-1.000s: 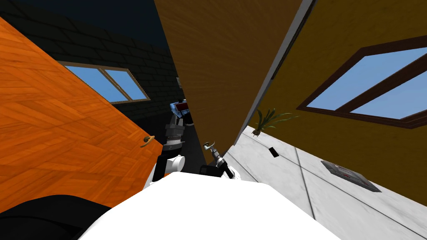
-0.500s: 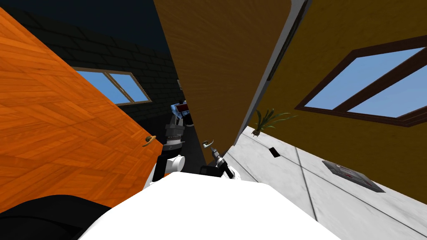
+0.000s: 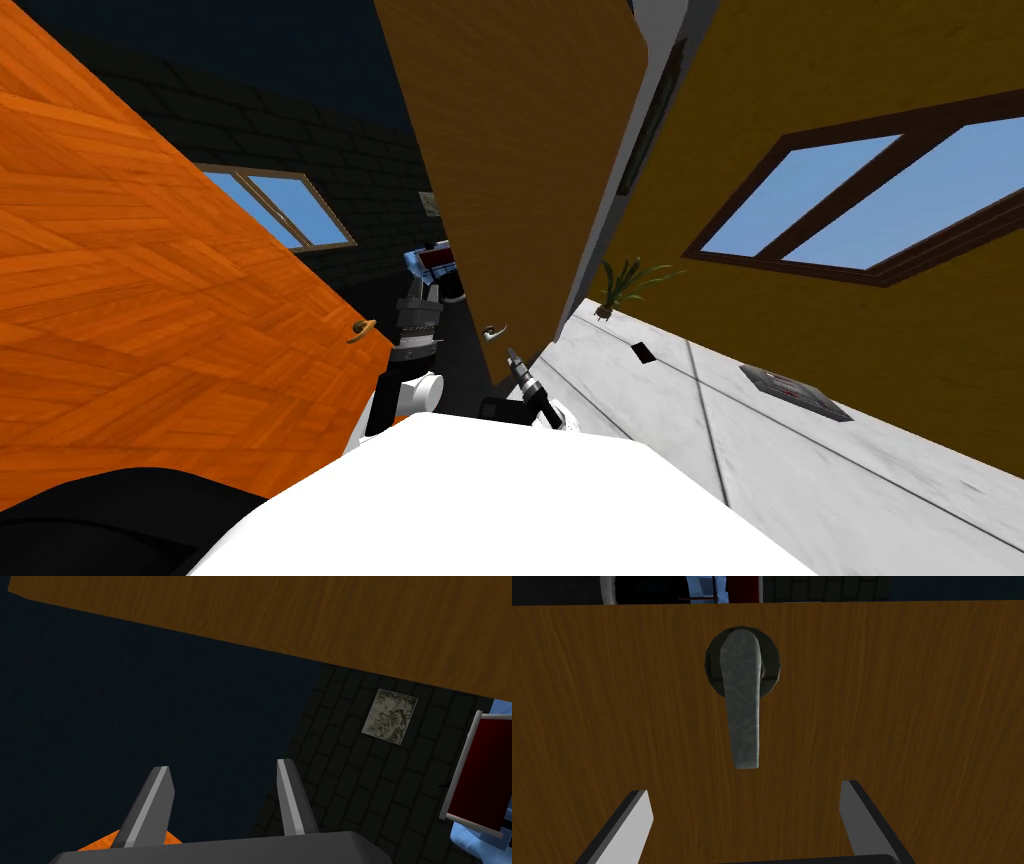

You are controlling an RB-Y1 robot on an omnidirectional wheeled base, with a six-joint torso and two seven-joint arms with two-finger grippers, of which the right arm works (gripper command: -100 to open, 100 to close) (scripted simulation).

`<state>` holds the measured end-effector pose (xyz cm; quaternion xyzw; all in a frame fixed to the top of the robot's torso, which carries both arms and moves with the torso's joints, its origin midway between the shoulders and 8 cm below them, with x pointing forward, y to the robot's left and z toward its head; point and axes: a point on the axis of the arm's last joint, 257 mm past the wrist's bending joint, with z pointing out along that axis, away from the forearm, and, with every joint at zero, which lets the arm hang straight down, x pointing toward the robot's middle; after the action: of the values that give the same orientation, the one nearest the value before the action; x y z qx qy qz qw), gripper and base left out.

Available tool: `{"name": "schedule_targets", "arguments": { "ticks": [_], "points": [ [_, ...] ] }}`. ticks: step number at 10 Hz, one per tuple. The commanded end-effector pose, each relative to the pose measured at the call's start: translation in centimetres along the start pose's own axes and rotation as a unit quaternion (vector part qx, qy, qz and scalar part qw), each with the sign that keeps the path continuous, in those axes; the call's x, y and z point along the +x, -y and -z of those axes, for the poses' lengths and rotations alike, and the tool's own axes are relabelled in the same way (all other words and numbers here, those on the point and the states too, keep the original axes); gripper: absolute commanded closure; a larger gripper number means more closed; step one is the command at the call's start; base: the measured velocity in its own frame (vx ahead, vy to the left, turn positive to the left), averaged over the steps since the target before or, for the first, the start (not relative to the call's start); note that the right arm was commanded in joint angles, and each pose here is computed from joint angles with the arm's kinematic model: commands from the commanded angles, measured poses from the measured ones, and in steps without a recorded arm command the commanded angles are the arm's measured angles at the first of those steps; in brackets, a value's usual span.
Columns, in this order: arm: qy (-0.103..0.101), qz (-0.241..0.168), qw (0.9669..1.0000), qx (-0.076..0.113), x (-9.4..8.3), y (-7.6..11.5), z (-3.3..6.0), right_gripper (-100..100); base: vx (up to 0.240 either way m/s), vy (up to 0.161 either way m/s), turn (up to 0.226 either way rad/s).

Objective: Push the door open

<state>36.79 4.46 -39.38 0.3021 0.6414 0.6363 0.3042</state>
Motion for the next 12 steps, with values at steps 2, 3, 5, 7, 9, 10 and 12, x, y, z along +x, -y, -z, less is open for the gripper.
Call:
{"name": "schedule_targets", "arguments": {
  "ticks": [2,3,5,7,9,10,12],
  "points": [
    [0.003,0.003,1.0000,0.001,-0.46,0.14,0.08,-100,0.095,0.082,0.028],
    [0.004,0.004,1.0000,0.001,-0.62,0.15,0.04,-100,0.140,0.140,0.021],
    [0.007,0.004,1.0000,0.001,-0.74,0.08,-0.11,-100,0.179,0.150,0.018],
    [0.009,0.001,1.0000,-0.003,-0.63,-0.18,-0.48,-100,0.189,0.118,0.033],
    [0.008,0.002,1.0000,-0.002,-0.67,-0.10,-0.34,100,0.028,0.023,-0.001],
    [0.008,0.002,1.0000,-0.002,-0.67,-0.10,-0.34,100,-0.019,-0.021,0.003],
    [0.008,0.002,1.0000,-0.002,-0.67,-0.10,-0.34,100,-0.020,-0.016,0.001]
  ]
}}
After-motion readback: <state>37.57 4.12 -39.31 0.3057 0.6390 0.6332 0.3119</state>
